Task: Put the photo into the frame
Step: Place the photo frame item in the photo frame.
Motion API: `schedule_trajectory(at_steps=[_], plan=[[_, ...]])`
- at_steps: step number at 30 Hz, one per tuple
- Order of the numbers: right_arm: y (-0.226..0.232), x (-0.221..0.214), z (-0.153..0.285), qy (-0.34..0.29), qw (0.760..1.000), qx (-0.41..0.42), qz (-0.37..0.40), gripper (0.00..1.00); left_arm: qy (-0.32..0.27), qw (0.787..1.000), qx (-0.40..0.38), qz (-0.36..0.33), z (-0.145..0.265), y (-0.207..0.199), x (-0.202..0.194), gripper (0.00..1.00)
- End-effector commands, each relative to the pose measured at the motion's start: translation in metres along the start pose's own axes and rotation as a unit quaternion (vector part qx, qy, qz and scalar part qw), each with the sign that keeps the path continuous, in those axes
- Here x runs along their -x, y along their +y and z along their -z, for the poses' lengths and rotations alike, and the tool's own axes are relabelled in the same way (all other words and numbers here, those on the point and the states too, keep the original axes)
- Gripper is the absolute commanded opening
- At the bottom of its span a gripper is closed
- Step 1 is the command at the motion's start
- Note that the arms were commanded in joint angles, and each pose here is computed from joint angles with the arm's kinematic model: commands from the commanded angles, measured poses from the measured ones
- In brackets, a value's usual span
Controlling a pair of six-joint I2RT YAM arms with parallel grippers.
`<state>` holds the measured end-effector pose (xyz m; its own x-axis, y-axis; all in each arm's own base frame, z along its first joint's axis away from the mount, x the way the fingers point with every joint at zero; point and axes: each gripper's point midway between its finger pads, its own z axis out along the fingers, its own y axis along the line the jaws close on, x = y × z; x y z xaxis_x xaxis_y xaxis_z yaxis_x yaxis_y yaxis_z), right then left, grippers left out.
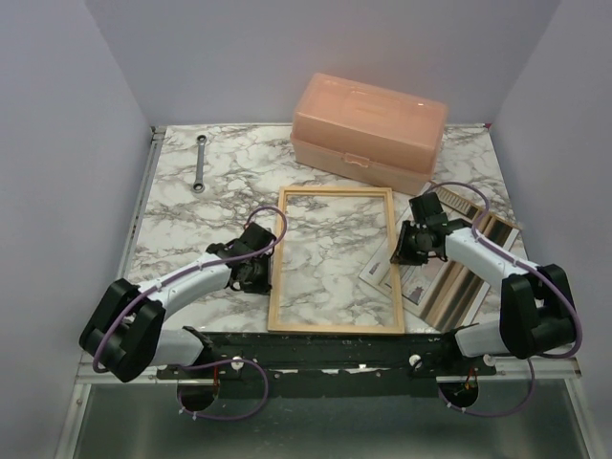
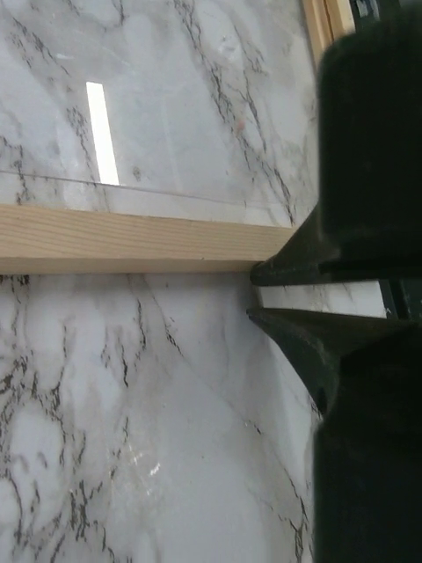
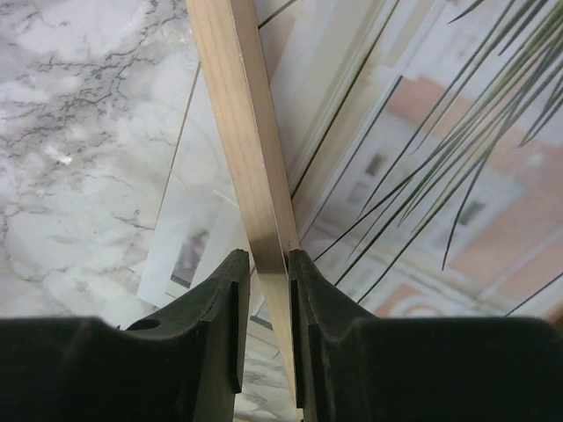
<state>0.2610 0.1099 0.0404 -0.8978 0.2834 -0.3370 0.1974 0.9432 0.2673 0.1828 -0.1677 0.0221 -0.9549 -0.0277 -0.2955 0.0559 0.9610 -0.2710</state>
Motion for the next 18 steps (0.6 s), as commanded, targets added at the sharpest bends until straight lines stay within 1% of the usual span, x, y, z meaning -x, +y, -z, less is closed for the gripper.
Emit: schedule_trajectory(at_steps=[1, 4, 5, 6, 9, 16, 18], plan=[[0.028, -0.008, 0.003, 0.017, 0.996, 0.084, 0.013, 0.13, -0.019, 1.0, -0.004, -0.002, 0.009, -0.002, 0.005, 0.34], [0.032, -0.012, 0.0, 0.029, 0.995, 0.096, 0.012, 0.03, -0.026, 1.0, 0.0, 0.0, 0.014, -0.001, 0.007, 0.52], [0.032, -0.012, -0.001, 0.03, 0.995, 0.097, 0.012, 0.01, -0.03, 1.0, 0.0, 0.0, 0.016, -0.001, 0.008, 0.56], [0.032, -0.013, -0.001, 0.031, 0.995, 0.096, 0.011, 0.01, -0.032, 0.999, 0.001, 0.001, 0.018, -0.001, 0.009, 0.58], [0.033, -0.014, -0.001, 0.03, 0.994, 0.103, 0.011, 0.0, -0.04, 0.999, -0.005, 0.0, 0.023, -0.003, 0.012, 0.6], [0.061, -0.021, 0.008, 0.043, 0.981, 0.19, 0.012, 0.0, -0.048, 0.999, -0.014, -0.003, 0.031, -0.008, 0.016, 0.6], [0.063, -0.022, 0.009, 0.046, 0.979, 0.197, 0.01, 0.0, -0.049, 0.999, -0.019, -0.003, 0.033, -0.01, 0.017, 0.6]])
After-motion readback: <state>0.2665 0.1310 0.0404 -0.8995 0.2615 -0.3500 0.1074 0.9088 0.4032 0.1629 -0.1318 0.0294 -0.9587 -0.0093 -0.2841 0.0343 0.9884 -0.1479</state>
